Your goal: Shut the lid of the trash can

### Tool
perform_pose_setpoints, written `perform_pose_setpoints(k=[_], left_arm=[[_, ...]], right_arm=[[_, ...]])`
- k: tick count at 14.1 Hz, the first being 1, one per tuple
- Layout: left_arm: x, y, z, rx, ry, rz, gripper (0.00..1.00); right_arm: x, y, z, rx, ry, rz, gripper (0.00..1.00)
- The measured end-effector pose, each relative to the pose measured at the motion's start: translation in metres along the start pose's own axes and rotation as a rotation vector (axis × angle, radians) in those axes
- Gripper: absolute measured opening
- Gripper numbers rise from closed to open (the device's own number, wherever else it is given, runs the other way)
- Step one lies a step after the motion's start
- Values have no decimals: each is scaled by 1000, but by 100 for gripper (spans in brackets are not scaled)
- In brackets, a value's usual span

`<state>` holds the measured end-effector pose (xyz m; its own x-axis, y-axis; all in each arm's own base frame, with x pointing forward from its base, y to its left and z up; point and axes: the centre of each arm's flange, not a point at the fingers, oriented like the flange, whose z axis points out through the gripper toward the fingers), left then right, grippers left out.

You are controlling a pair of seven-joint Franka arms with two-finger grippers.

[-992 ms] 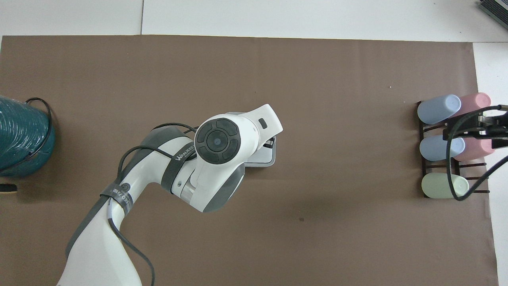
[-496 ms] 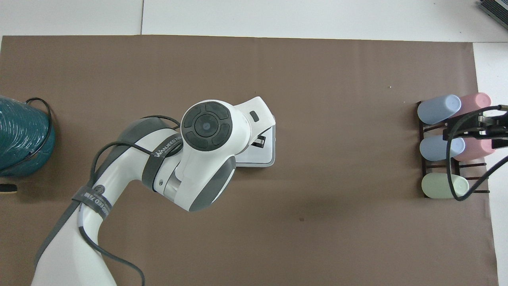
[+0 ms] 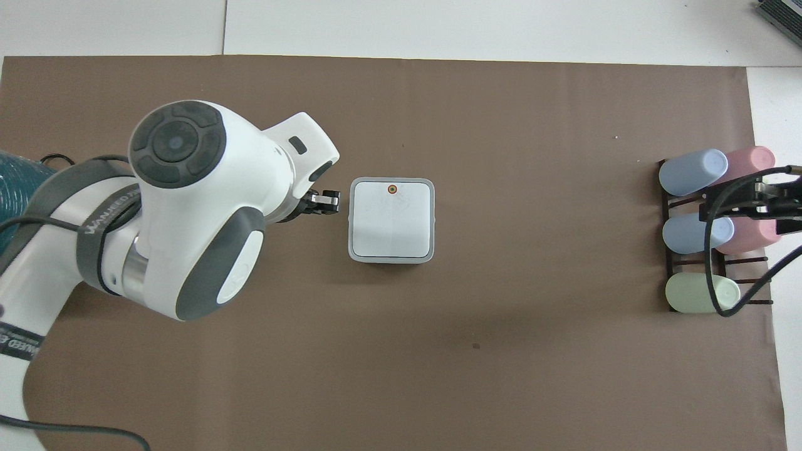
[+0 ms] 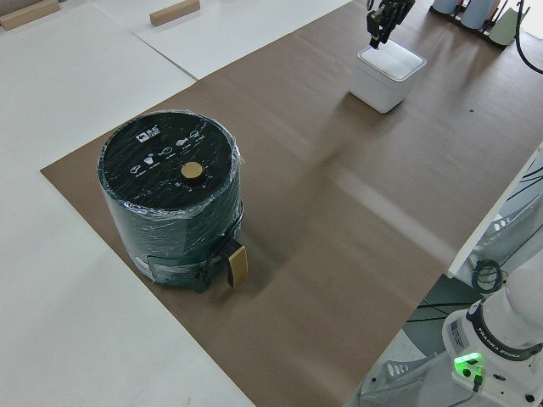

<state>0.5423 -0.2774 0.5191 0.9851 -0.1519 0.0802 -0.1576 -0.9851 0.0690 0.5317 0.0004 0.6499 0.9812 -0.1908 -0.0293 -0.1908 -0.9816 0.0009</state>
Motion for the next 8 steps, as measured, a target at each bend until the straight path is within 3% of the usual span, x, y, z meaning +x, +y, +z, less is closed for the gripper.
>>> perform_pose_setpoints(k=[5, 8], left_arm=[[-10, -65, -50, 9, -15, 13, 100], [-15, -115, -66, 16, -51, 38, 100]], right_arm=[[0, 0, 0, 0, 0, 0, 100], [0, 0, 0, 0, 0, 0, 100]])
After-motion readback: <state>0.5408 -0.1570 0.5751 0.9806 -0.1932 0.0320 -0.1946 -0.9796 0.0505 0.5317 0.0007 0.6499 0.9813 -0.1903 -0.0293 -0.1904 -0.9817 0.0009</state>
